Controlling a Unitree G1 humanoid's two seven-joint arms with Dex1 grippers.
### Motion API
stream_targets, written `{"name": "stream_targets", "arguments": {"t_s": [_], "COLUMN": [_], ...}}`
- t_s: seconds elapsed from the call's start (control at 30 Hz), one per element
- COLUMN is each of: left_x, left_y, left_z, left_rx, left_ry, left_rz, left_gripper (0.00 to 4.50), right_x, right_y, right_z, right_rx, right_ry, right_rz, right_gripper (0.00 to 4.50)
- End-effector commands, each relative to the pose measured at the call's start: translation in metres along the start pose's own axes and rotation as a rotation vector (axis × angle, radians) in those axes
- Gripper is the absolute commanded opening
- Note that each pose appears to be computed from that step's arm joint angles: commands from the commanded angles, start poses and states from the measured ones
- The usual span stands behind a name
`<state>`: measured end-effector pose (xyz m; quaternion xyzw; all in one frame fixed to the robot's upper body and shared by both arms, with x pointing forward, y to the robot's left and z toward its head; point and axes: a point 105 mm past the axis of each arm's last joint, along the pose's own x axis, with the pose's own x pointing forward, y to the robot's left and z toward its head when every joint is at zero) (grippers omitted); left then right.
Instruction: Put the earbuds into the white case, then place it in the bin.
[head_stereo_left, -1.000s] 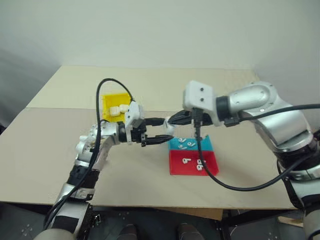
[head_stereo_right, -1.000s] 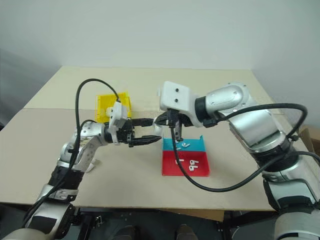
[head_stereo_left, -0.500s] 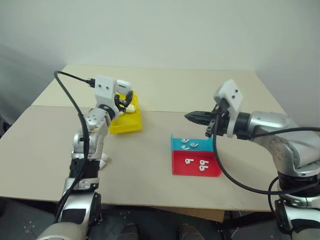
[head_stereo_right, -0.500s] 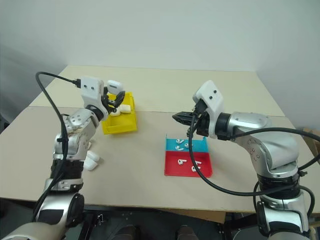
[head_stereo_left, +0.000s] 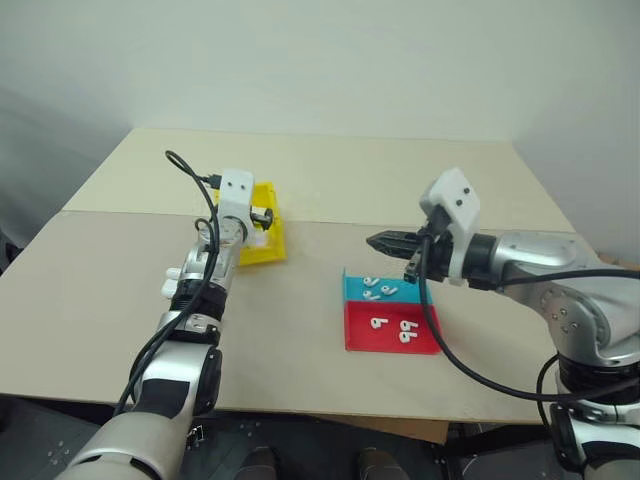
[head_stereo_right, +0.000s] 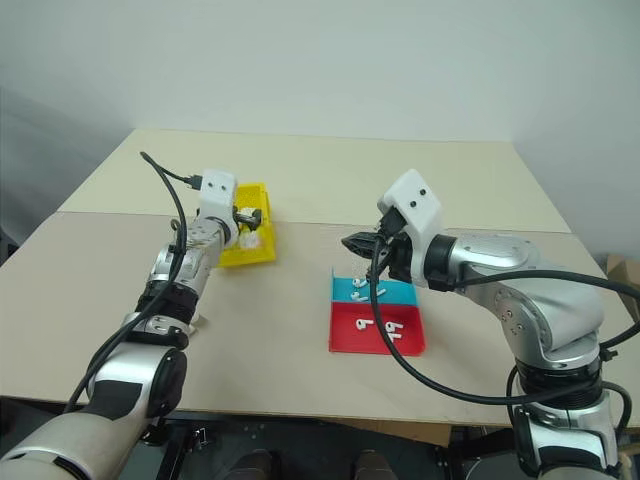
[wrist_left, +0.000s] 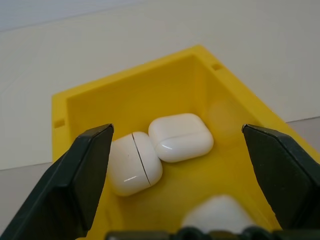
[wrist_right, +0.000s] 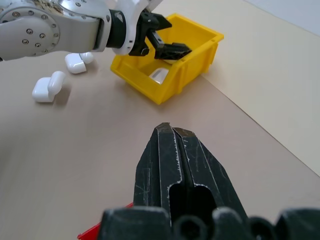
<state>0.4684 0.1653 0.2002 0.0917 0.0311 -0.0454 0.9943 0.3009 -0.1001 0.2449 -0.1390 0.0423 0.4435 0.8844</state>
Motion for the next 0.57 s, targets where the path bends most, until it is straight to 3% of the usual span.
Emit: {"name": "stream_targets", "arguments": {"t_s": [0.03, 0.1, 0.17, 0.3, 0.43, 0.57], "left_x": [-0.023, -0.042, -0.075, -0.134, -0.190, -0.220], "left_y": [0.014, 0.015, 0.010, 0.002, -0.004, 0.001], "left_z": [0.054, 0.069, 0.076, 0.061, 0.020, 0.017], "left_rx": [-0.049, -0.069, 0.023, 0.141, 0.222, 0.232], "left_ry": [-0.242, -0.337, -0.439, -0.540, -0.313, -0.211], "left_rz": [-0.107, -0.213, -0.403, -0.658, -1.021, -1.146], "left_gripper": [4.48, 4.48, 4.48, 4.48, 4.48, 4.48], "right_x": [-0.016, -0.023, -0.036, -0.058, -0.078, -0.094], "right_y": [0.000, 0.001, 0.003, 0.009, 0.016, 0.017], "right_z": [0.011, 0.011, 0.005, -0.017, -0.040, -0.053], "right_rx": [-0.041, -0.047, -0.065, -0.105, -0.125, -0.153], "right_ry": [-0.066, -0.095, -0.138, -0.122, -0.042, 0.042], "right_rz": [-0.022, -0.019, -0.020, -0.003, 0.049, 0.083], "right_gripper": [0.00, 0.00, 0.00, 0.00, 0.00, 0.00]}}
